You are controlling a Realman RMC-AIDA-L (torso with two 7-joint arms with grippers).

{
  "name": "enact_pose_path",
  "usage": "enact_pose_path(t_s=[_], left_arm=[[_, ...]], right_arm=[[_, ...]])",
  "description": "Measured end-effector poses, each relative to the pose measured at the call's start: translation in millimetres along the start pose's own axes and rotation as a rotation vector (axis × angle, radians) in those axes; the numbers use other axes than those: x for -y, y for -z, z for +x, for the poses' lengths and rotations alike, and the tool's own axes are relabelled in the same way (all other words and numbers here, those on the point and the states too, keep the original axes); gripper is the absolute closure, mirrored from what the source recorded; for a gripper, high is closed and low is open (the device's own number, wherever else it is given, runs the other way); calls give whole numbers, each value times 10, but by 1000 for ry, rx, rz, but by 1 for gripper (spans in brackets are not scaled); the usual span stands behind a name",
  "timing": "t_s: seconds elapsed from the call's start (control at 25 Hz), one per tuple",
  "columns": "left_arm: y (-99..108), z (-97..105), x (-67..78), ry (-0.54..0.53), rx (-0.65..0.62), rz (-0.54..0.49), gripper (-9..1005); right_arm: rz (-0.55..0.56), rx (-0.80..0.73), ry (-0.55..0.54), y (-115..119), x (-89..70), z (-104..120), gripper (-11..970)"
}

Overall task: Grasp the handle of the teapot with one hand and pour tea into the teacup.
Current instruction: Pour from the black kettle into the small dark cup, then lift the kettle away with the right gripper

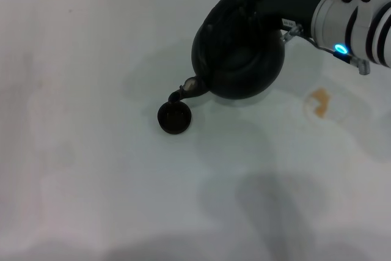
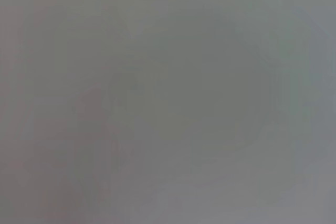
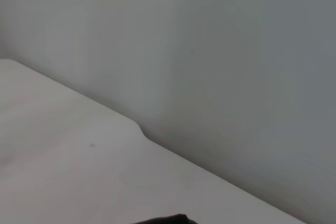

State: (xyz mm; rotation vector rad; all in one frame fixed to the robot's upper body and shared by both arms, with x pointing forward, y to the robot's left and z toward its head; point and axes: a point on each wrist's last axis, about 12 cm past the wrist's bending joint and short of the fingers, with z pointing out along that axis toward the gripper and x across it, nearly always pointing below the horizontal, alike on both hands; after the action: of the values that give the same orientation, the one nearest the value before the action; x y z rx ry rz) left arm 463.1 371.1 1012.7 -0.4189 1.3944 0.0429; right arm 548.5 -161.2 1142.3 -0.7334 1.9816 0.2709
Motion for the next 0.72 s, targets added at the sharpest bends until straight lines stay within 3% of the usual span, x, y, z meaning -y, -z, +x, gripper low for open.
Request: enact_pose_path(t_s=[0.72], left_arm=[[-4,1,12,1,0,6,105]], right_arm=[[40,-24,99,-46,-75,49,773]])
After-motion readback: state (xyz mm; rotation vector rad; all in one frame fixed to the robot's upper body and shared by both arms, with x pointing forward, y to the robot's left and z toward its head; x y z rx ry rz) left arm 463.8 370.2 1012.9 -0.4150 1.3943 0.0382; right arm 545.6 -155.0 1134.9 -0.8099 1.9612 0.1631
